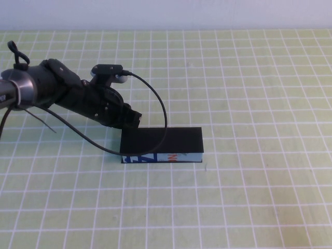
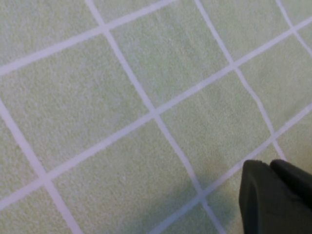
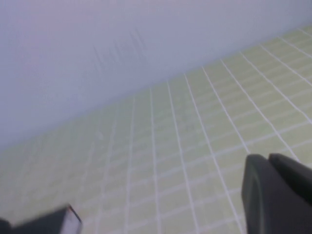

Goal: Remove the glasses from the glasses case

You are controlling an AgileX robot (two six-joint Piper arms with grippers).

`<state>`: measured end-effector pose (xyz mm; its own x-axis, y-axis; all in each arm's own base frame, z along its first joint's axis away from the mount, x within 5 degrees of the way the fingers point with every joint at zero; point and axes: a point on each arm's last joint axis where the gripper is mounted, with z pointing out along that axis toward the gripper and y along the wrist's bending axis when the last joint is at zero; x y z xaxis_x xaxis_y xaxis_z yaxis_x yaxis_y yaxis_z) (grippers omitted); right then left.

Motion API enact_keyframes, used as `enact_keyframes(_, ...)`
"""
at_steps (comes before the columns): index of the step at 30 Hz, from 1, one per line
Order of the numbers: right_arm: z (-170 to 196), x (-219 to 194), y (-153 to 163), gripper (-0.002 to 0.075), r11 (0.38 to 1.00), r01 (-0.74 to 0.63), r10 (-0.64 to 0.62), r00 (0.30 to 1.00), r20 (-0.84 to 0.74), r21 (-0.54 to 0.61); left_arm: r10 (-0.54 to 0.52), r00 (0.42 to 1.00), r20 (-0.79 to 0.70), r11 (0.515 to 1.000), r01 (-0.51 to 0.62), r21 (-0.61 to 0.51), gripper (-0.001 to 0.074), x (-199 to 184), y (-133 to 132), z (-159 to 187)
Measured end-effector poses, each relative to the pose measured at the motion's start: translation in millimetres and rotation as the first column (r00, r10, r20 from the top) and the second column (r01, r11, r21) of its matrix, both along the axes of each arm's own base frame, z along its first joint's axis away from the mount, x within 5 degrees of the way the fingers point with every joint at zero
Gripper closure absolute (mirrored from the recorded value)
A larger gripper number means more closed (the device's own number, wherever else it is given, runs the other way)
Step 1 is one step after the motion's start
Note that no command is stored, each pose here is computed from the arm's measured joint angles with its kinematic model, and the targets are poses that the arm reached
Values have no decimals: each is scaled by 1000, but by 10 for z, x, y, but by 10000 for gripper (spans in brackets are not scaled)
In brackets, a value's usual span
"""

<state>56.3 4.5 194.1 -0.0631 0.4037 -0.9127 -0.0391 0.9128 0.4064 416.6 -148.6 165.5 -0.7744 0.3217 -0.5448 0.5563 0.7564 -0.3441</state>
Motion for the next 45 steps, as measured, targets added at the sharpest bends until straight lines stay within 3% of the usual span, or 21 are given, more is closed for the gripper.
enact_keyframes(7, 162, -6, -55, 743, 969, 27, -68, 984, 162, 245, -1, 1000, 1, 1000, 1, -1, 739, 0, -1, 1)
enact_keyframes(11, 193, -15, -21, 743, 937, -6, -34, 993, 110, 348, -1, 1000, 1, 1000, 1, -1, 739, 0, -1, 1)
enact_keyframes(17, 670, 54, 153, 743, 964, -113, 158, 972, -176, 239, -9, 1000, -3, 1000, 9, -1, 739, -7, -4, 0)
enact_keyframes(23, 1041, 422, 288, 743, 949, -307, 302, 808, -506, 75, -17, 1000, -10, 1000, 17, -4, 739, -14, -8, 3)
enact_keyframes(27, 1100, 808, 364, 743, 900, -432, 377, 696, -611, 62, -18, 1000, -12, 1000, 18, -5, 739, -16, -9, 3)
enact_keyframes(32, 1153, 1290, 562, 743, 820, -567, 478, 595, -646, 84, -18, 1000, -12, 1000, 18, -5, 739, -16, -9, 3)
enact_keyframes(37, 1138, 1601, 1052, 743, 697, -716, 553, 495, -670, 45, -18, 1000, -12, 1000, 18, -5, 739, -16, -9, 3)
enact_keyframes(41, 1089, 1776, 1564, 743, 545, -835, 567, 431, -702, -72, -18, 1000, -12, 1000, 18, -5, 739, -16, -9, 3)
enact_keyframes(45, 940, 1895, 2028, 743, 331, -919, 553, 373, -746, -214, -19, 1000, -13, 1000, 19, -5, 739, -18, -9, 3)
